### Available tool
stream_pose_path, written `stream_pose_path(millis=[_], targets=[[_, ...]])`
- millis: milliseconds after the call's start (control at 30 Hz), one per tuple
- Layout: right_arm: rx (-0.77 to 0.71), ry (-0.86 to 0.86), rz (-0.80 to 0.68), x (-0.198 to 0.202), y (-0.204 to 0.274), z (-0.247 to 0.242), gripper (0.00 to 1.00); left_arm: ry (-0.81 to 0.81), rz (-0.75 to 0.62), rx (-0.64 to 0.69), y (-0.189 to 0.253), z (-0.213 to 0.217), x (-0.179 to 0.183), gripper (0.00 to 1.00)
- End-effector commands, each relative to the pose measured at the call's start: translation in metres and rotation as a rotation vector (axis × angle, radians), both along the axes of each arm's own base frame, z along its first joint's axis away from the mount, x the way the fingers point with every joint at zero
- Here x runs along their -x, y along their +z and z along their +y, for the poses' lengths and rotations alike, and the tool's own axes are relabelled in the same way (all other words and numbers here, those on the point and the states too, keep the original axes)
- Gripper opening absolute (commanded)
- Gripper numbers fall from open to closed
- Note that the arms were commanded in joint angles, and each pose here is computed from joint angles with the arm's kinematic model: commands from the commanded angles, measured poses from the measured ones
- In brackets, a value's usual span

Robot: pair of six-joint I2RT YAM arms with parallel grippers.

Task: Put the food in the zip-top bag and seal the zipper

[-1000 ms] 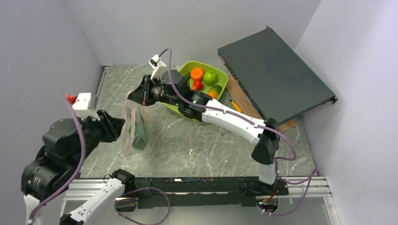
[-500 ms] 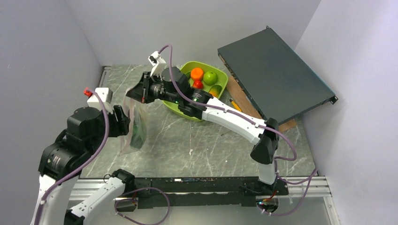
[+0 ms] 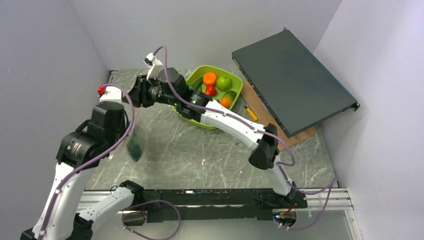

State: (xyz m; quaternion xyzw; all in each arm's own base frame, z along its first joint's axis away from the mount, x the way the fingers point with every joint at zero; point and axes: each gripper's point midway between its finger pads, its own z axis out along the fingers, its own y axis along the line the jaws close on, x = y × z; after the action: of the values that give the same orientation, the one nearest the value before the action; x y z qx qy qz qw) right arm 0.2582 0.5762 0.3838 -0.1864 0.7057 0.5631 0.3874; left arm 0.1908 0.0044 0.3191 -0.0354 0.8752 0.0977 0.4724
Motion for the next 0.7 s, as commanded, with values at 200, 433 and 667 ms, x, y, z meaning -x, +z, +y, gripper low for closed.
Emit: stream_pose_path(millis=[200, 433, 667], targets=[[0.134, 0.069, -0.070, -0.002, -0.010, -0.035, 0.70, 0.267, 0.018, -0.269, 0.013, 0.048, -0.024, 0.00], [0.305, -0.023, -0.020, -0.017, -0.075, -0.131, 0.78, -0.168, 0.105, 0.005, -0.065, -0.042, -0.086, 0.00], [0.506, -0.214, -0.131, -0.052, -0.129, -0.210, 0.81, -0.188, 0.104, -0.042, -0.089, -0.039, -0.111, 0.00]])
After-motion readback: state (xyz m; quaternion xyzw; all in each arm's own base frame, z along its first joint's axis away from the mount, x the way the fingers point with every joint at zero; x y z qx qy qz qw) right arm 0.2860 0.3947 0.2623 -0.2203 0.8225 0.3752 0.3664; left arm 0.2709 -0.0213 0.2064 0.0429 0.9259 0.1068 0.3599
